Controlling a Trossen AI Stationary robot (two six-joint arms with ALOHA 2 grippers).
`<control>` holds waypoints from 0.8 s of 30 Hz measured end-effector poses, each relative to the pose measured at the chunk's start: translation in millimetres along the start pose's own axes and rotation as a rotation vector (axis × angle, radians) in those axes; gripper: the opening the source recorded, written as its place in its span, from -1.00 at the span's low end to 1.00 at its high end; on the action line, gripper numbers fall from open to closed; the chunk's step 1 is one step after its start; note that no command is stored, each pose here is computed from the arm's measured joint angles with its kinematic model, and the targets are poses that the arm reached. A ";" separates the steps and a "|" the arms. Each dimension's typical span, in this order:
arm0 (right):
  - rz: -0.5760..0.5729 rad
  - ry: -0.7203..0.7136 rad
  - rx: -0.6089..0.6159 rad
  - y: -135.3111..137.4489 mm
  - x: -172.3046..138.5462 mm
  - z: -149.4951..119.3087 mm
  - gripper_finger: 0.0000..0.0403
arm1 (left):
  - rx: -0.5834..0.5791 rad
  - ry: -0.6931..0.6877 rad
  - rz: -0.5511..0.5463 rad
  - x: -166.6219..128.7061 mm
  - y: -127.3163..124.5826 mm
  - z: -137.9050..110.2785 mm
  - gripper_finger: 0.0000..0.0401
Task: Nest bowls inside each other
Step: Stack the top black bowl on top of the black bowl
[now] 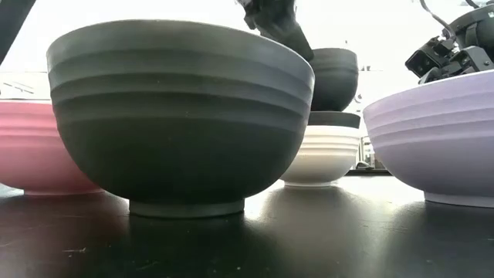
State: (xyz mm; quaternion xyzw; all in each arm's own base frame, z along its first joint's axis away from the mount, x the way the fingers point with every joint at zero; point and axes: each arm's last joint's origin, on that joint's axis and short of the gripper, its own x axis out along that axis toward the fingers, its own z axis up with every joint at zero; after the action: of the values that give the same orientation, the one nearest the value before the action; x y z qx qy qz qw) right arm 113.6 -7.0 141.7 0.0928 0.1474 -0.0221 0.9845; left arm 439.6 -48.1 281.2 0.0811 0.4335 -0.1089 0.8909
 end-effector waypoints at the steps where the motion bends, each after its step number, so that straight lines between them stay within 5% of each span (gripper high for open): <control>1: 0.000 0.000 0.000 0.0 0.0 0.0 -0.22 | 0.001 0.001 0.000 3.6 0.2 -0.4 -0.98; 24: 0.000 0.002 0.000 0.0 0.3 -0.1 -0.22 | -0.021 0.060 0.012 19.6 6.1 -10.2 -0.98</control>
State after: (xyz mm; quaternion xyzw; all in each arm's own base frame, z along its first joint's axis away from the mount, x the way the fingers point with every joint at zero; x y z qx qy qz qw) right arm 113.8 -7.0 141.5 0.0926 0.1484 -0.0222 0.9843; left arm 445.3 -42.3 259.8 0.0774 0.4606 -0.0964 0.8789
